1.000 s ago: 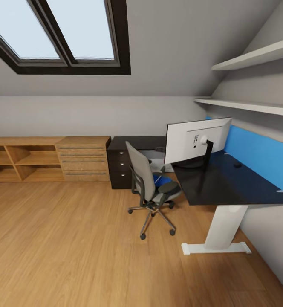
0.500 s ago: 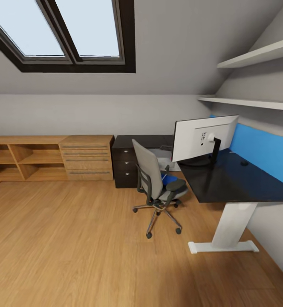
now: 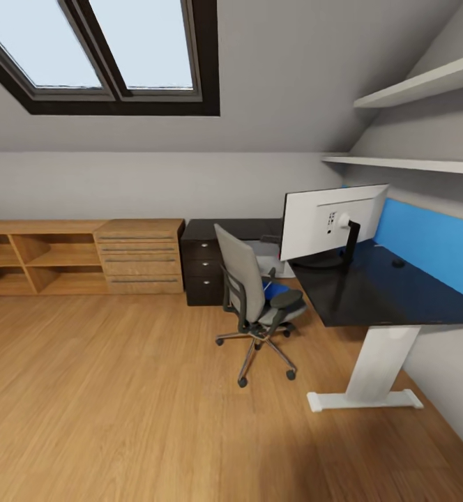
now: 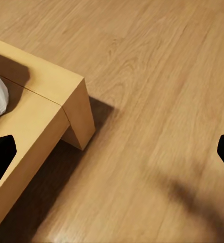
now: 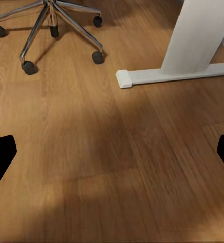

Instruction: In the bedroom, organize the workspace by keeping the computer under the desk, ensuring the monitor is on the desk, placing the keyboard on the desk next to the monitor, placing the mouse on the desk next to the keyboard, moving the folder from the swivel chair onto the desk next to the mouse, stacking the notebook on top of the folder with the pen on top of the notebook, and positioning the swivel chair next to the desk.

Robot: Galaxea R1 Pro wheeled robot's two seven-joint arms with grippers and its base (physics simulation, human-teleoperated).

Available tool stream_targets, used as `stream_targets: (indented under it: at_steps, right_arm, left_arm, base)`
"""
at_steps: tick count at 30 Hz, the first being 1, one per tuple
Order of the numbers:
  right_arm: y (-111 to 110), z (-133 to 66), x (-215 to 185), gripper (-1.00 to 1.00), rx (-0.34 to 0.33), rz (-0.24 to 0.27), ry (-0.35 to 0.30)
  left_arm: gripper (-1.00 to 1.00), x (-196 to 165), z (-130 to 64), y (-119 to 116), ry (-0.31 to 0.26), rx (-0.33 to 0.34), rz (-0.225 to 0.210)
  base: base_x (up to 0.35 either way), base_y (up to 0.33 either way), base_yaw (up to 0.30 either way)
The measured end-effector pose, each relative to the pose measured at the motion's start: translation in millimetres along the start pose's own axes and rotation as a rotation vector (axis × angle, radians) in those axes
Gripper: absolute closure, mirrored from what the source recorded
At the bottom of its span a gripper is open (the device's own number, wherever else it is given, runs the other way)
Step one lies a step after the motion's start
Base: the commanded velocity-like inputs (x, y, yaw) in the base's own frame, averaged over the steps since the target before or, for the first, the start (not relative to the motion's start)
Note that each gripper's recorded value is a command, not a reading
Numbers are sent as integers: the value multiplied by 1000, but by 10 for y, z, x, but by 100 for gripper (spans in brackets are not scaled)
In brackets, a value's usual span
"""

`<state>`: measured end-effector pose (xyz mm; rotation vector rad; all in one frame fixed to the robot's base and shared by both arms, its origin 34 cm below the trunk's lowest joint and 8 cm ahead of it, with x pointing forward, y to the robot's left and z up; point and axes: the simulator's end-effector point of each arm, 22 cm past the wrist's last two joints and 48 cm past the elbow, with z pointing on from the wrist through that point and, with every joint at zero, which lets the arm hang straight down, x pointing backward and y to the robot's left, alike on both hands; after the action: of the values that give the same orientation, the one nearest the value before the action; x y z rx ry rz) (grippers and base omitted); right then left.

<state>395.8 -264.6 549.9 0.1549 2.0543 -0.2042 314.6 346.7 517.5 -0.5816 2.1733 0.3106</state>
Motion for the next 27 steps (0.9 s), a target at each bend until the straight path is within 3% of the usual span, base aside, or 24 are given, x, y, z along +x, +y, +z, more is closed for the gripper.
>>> stream_targets:
  at_steps: [6,11,14,15,16,22,27]
  right_arm:
    - [15,43,92,-100,0,1,-1]
    - [34,77,172,-100,-2,3,-1]
    - [63,98,226,-100,-15,2,0]
    - [77,105,245,-100,-22,1,1]
    - [172,109,297,-100,-69,-4,17]
    - [323,138,457,-100,-140,-7,44]
    - [280,182,580,-100,-142,-15,59]
  left_arm:
    - [-100,126,68,24,21,-3,2]
    - [-100,481,107,32,156,0,12]
    - [-100,638,119,17,209,3,15]
    - [-100,670,124,10,216,4,15]
    - [-100,701,136,2,228,6,16]
    - [-100,597,291,-54,174,10,4]
    - [-100,1005,157,60,253,-5,23]
  base:
    - [0,0,-52]
    - [0,0,-5]
    - [0,0,-1]
    - [0,0,0]
    - [0,0,0]
    - [0,0,0]
    - [0,0,0]
